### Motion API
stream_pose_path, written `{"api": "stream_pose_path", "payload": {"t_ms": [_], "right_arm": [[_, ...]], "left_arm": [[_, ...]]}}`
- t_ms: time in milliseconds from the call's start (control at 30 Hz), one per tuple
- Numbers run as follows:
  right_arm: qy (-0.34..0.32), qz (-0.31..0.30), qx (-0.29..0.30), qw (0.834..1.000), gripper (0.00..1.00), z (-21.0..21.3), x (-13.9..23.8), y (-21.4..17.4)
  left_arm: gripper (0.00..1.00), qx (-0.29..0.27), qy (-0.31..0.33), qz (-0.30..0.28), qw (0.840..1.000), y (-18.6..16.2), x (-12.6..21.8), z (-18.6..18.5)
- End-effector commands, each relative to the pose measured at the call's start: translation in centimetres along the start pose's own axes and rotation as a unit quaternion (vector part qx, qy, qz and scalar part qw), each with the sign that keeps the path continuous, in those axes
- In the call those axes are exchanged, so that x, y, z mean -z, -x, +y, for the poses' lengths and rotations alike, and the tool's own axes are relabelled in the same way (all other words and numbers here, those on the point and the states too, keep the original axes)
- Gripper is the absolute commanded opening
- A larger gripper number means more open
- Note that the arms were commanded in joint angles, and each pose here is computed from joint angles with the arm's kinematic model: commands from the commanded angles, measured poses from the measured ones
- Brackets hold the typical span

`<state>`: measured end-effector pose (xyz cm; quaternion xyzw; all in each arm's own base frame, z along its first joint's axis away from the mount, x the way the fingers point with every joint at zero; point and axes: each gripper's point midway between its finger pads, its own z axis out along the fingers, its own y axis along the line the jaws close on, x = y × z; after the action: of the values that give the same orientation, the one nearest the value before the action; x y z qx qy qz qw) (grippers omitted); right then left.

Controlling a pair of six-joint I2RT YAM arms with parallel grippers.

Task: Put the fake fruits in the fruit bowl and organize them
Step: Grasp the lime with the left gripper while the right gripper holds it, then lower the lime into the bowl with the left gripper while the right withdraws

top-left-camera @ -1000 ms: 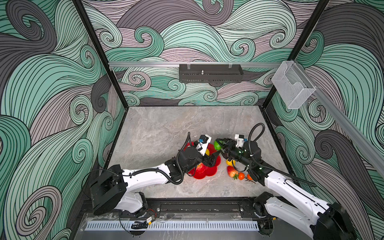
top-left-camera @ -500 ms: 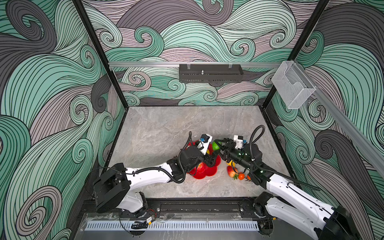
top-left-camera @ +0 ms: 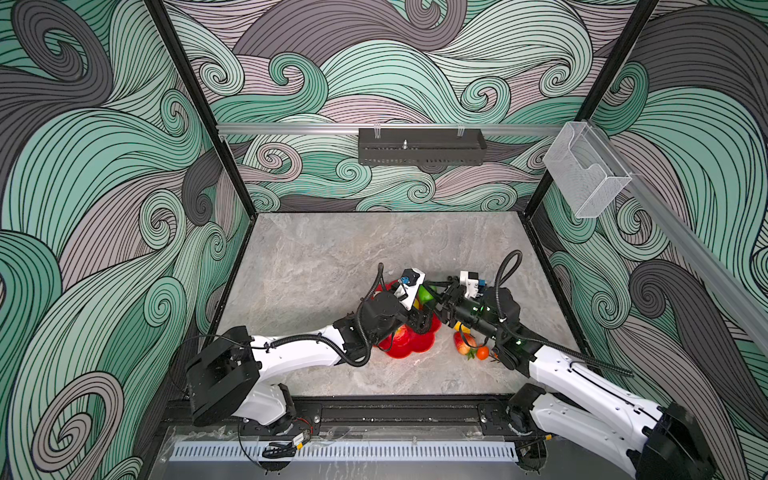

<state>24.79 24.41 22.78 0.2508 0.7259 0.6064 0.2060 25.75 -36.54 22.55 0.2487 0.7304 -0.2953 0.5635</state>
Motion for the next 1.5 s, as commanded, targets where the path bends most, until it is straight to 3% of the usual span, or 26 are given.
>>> {"api": "stream_pose_path", "payload": {"t_ms": [0, 167, 367, 567, 733, 933, 1067, 1200, 1467], "right_arm": [[0.022, 0.015, 0.010, 1.000, 0.53, 0.9, 0.0, -0.8], [0.012, 0.013, 0.015, 1.000, 0.53, 0.4, 0.0, -0.8], [-0.008, -0.001, 0.049, 0.999, 0.58, -0.2, 0.2, -0.4], [-0.068, -0.042, 0.132, 0.988, 0.80, -1.7, 1.9, 1.2], [-0.132, -0.086, 0.213, 0.964, 0.88, -3.3, 5.4, 4.0], [-0.242, -0.103, 0.310, 0.914, 0.94, -6.9, 9.2, 6.8], [-0.280, -0.098, 0.345, 0.891, 0.95, -8.6, 10.6, 7.5], [-0.285, -0.112, 0.374, 0.875, 0.96, -9.0, 11.3, 8.0], [-0.268, -0.133, 0.416, 0.859, 0.97, -10.5, 11.3, 8.3]], "left_arm": [[0.74, -0.002, 0.008, -0.016, 1.000, 1.2, 0.6, 0.2], [0.61, -0.006, 0.004, -0.009, 1.000, 1.2, 0.7, 0.2], [0.56, -0.007, 0.007, -0.004, 1.000, 1.1, 1.1, 0.3], [0.55, -0.017, 0.028, 0.036, 0.999, 0.0, 1.8, 1.2], [0.55, -0.042, 0.011, 0.121, 0.992, -2.4, 3.2, 1.2], [0.55, -0.076, -0.059, 0.243, 0.965, -5.8, 5.5, -0.6], [0.55, -0.085, -0.100, 0.284, 0.950, -7.0, 6.2, -1.8], [0.55, -0.082, -0.126, 0.315, 0.937, -7.7, 5.5, -2.9], [0.55, -0.109, -0.119, 0.434, 0.886, -11.3, 3.9, -2.7]]}}
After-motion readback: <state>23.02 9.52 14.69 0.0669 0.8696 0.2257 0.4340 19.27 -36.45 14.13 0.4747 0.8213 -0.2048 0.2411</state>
